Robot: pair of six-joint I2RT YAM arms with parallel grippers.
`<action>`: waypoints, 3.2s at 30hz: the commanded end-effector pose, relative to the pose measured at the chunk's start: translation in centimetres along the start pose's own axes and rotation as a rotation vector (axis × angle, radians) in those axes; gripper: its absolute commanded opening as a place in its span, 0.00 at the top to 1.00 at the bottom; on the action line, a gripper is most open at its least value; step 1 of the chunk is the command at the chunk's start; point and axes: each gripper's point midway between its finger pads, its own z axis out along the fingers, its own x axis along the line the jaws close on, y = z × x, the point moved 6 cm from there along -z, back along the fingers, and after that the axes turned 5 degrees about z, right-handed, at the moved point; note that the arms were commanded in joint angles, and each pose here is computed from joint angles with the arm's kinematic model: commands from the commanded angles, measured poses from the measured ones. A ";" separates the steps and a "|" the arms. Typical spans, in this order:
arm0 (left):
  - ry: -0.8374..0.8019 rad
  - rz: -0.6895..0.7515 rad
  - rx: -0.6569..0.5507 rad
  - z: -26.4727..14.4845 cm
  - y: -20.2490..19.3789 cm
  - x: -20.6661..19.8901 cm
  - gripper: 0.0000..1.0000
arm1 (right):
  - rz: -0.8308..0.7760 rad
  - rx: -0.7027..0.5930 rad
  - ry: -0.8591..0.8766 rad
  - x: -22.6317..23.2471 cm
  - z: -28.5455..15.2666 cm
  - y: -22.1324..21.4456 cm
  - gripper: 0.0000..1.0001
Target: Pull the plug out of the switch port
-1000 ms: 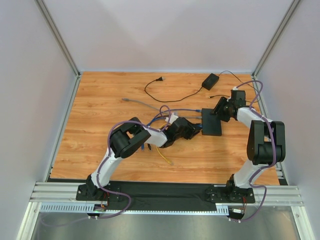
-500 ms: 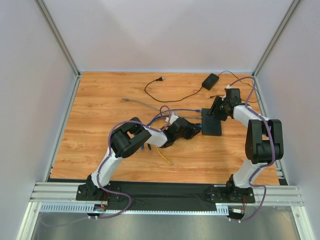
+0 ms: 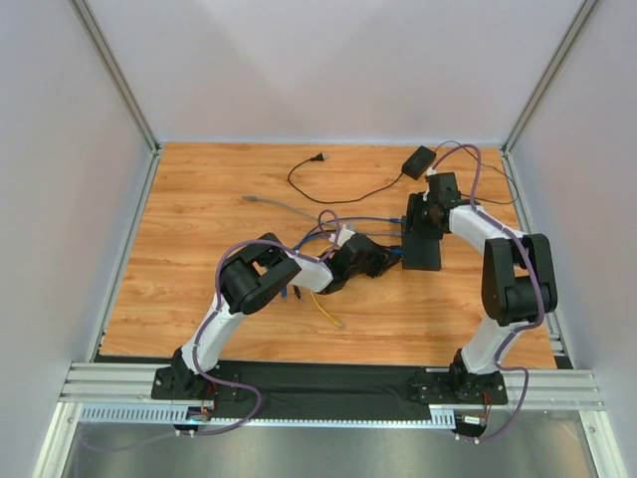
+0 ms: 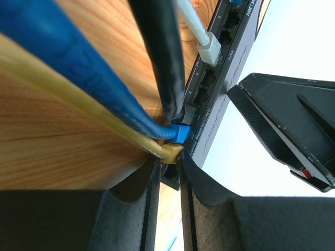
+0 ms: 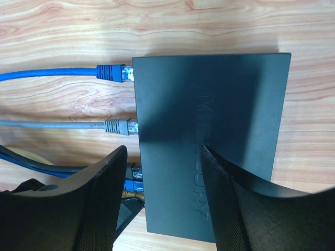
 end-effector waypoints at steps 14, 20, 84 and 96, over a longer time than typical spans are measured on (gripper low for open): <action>0.095 0.026 -0.007 0.5 0.2 4.3 0.79 | -0.141 0.149 -0.302 -1.8 1.1 -2.9 0.35; 0.093 0.015 -0.023 0.3 0.8 4.7 0.79 | -0.179 0.165 -0.358 -1.9 1.6 -3.4 0.35; 0.443 0.747 -0.508 -32.3 14.1 -0.1 0.94 | 0.002 -0.075 -0.148 -0.3 -3.9 -0.5 0.35; 0.652 0.792 -0.541 -35.9 16.3 1.3 0.91 | -0.002 -0.054 -0.145 -0.3 -3.5 -0.7 0.35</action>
